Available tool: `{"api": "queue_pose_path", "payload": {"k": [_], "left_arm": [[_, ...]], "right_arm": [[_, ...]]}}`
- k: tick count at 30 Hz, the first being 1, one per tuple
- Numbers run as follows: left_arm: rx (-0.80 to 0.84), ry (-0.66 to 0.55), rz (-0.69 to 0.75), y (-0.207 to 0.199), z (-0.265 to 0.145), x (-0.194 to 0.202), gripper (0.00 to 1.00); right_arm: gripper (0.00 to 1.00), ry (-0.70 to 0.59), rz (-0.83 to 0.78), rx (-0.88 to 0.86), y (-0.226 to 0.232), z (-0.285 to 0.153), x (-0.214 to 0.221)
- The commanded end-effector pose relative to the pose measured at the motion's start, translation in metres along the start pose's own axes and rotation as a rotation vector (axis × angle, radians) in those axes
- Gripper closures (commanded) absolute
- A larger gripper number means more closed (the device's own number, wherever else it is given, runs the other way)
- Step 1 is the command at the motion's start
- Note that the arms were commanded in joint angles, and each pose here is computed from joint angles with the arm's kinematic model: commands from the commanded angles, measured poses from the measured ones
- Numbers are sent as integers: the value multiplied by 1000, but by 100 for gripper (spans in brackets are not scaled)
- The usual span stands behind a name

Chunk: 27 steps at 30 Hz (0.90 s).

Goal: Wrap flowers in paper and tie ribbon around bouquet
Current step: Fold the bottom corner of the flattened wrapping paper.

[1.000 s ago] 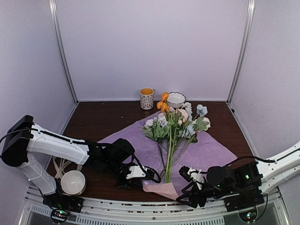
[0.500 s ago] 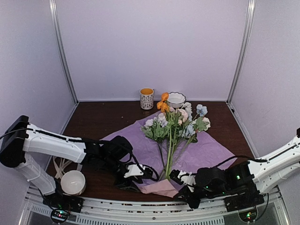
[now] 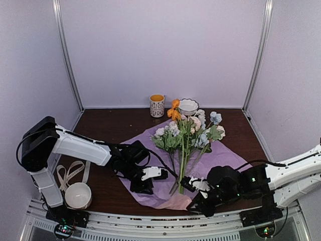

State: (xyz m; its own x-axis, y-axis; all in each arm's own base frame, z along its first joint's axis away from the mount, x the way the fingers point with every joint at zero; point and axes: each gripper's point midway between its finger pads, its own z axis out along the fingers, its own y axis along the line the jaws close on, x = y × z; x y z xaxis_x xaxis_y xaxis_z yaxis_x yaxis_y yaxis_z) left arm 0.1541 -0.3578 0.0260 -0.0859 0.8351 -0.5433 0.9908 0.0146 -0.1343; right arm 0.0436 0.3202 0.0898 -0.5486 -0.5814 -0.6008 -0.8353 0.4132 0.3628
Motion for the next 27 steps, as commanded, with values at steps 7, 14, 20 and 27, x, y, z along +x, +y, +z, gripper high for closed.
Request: {"api": "queue_pose_path", "payload": {"k": [7, 14, 20, 27], "left_arm": [[-75, 75, -49, 10, 6, 23, 67], [-93, -17, -12, 5, -17, 3, 62], [-31, -261, 121, -31, -73, -41, 43], [73, -192, 239, -75, -59, -25, 31]], "right_arm": [[100, 26, 337, -134, -44, 13, -27], [100, 62, 375, -99, -70, 23, -32], [100, 55, 409, -102, -78, 24, -34], [100, 39, 408, -106, -77, 21, -41]]}}
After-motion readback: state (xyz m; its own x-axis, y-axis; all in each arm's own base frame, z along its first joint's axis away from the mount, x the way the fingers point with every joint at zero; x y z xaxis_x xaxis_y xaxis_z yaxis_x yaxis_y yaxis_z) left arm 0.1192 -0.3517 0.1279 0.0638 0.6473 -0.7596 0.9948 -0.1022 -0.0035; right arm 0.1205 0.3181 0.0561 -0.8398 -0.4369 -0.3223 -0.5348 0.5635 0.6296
